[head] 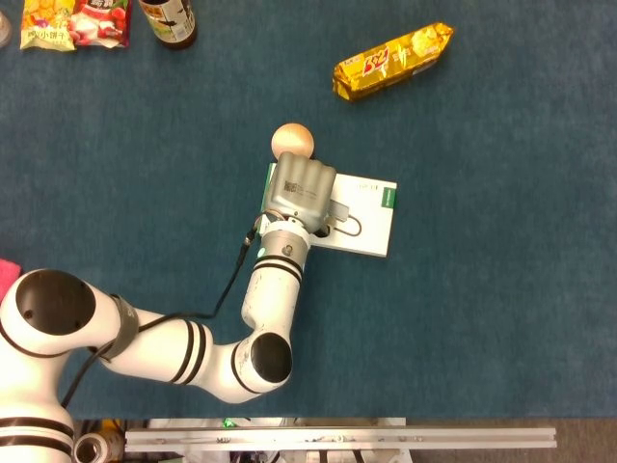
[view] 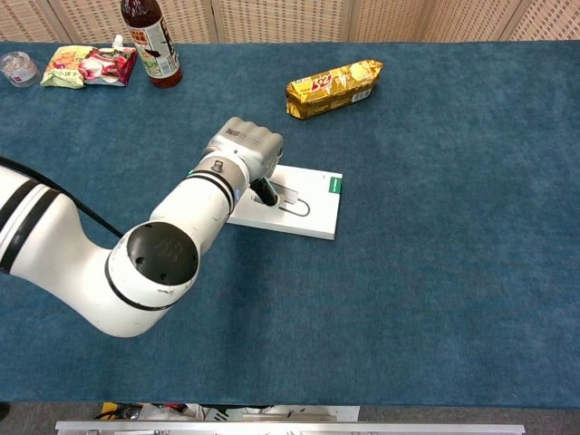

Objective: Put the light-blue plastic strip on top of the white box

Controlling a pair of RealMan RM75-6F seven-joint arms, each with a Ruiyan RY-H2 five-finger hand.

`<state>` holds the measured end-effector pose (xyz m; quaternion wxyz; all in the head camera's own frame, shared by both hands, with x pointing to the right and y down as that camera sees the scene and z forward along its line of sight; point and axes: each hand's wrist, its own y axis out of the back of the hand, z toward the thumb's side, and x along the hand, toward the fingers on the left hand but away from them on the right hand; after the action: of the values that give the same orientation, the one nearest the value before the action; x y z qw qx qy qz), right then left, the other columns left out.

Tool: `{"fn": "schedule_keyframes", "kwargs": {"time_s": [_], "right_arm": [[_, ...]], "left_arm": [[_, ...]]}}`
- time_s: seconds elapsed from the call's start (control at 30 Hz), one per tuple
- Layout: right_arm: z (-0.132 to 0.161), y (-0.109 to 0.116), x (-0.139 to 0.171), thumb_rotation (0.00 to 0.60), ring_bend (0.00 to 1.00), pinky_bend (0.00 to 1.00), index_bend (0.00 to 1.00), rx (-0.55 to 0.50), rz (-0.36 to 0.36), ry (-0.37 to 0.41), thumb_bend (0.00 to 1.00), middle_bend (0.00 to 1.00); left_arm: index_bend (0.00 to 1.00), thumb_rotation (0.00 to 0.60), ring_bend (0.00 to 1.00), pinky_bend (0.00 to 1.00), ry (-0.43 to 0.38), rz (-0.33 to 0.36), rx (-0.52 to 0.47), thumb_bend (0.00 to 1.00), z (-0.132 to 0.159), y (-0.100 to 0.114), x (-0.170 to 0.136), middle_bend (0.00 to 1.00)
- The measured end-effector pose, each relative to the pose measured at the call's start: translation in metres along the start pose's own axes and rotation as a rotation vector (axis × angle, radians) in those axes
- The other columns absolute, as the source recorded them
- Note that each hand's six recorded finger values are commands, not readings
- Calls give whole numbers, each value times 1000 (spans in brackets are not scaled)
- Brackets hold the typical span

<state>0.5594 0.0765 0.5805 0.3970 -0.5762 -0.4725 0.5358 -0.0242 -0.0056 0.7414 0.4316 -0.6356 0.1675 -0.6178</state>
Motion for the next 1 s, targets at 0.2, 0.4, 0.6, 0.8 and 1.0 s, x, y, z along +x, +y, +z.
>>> {"fn": "schedule_keyframes", "kwargs": {"time_s": [0.2, 0.4, 0.6, 0.8, 1.0], "right_arm": [[0, 0, 1, 519, 345, 377, 262, -1, -1, -1, 267, 420], [0, 1, 1, 518, 345, 377, 262, 0, -2, 0, 267, 420], [2, 2, 1, 518, 345, 377, 262, 4, -2, 9, 268, 420], [8, 2, -2, 535, 345, 377, 262, 14, 7, 30, 268, 420], [21, 3, -7, 552, 345, 387, 262, 22, 15, 72, 267, 420]], "left_arm": [[383, 263, 993, 1000, -4, 6, 0, 214, 1, -1, -1, 998], [383, 248, 993, 1000, -13, 24, -22, 211, 1, 4, -4, 998], [359, 262, 981, 1000, -17, 51, -65, 210, -11, 12, -8, 986], [283, 456, 926, 982, -29, 87, -133, 210, -32, 20, -18, 936], [268, 574, 801, 864, -54, 149, -228, 210, -59, 27, -35, 787]]}}
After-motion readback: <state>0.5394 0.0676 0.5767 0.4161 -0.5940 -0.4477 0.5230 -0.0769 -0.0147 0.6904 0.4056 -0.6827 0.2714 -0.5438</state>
